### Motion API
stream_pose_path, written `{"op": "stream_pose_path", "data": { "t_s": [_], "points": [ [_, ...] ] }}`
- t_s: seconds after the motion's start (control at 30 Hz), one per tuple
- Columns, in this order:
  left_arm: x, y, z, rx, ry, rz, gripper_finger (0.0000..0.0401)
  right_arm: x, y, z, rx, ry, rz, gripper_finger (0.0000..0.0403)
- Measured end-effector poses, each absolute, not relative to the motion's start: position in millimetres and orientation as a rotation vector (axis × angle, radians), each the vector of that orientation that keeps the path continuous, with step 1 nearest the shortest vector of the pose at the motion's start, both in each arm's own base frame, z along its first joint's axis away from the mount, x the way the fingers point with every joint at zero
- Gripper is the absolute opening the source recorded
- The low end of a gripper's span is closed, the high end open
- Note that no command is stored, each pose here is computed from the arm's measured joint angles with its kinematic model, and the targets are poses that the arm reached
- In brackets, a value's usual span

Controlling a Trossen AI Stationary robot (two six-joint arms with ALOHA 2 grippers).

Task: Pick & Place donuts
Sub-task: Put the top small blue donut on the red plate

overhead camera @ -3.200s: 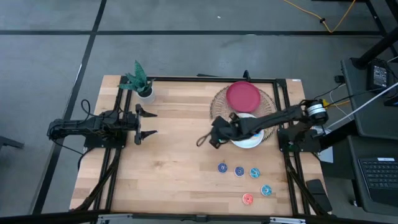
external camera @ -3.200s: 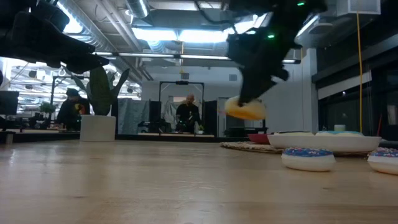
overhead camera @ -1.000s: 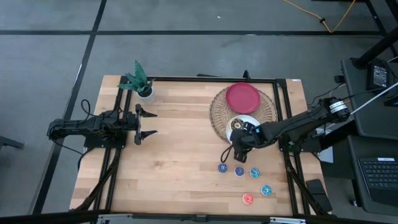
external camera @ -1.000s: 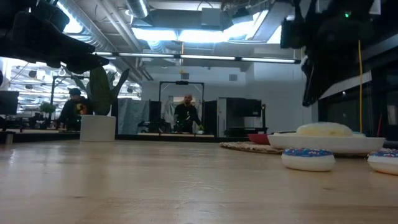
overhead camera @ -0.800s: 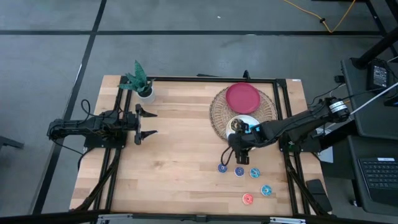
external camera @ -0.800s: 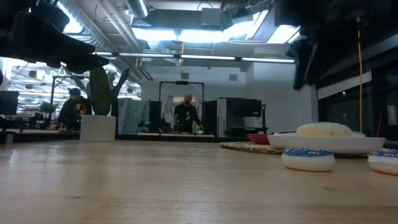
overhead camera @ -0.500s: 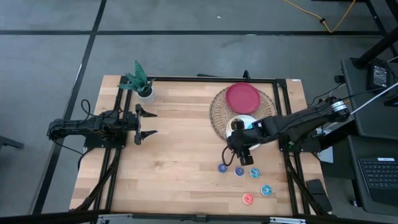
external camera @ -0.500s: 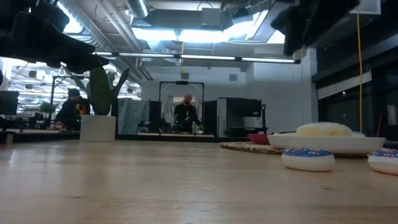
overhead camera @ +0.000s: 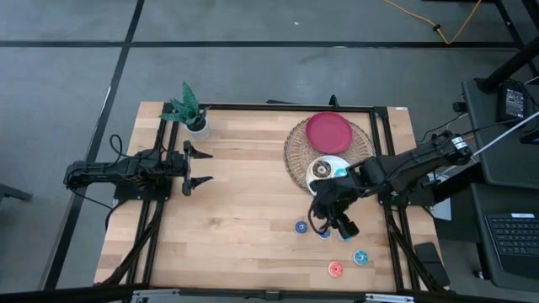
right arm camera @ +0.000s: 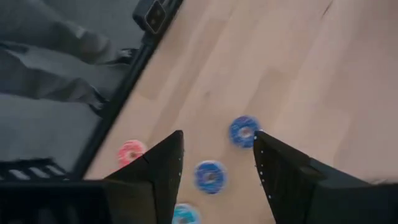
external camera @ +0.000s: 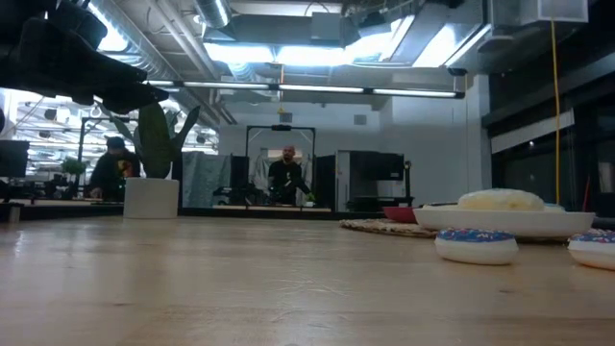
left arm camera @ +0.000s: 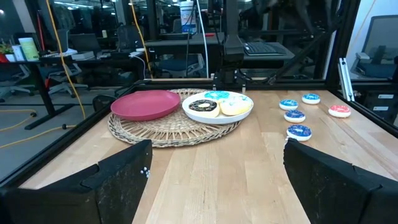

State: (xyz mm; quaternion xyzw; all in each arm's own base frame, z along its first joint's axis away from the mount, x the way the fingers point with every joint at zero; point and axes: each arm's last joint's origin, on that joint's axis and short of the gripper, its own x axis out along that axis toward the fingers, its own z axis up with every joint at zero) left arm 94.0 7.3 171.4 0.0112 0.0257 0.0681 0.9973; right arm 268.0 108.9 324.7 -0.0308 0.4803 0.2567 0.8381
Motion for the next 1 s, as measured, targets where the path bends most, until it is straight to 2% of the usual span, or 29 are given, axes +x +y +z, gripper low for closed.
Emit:
{"op": "stream_pose_path", "data": {
  "t_s": [0.17, 0.4, 0.5, 0.73, 1.0],
  "points": [
    [94, 7, 171, 0.022, 0.052, 0.136, 0.0353, 267, 127, 314, 0.178, 1.146, 0.415, 0.0195],
    [94, 7, 171, 0.022, 0.052, 0.136, 0.0353, 257, 144, 290, 0.555, 1.283, 0.109, 0.0195],
    [94, 7, 171, 0.022, 0.052, 0.136, 0.0354, 252, 150, 280, 0.691, 1.262, 0.018, 0.0195],
    [94, 7, 171, 0.022, 0.052, 0.136, 0.0352, 244, 161, 262, 0.886, 1.12, -0.062, 0.0195],
    [94, 7, 171, 0.022, 0.052, 0.136, 0.0353, 218, 157, 230, 1.051, 1.102, -0.144, 0.0195]
  ]
}}
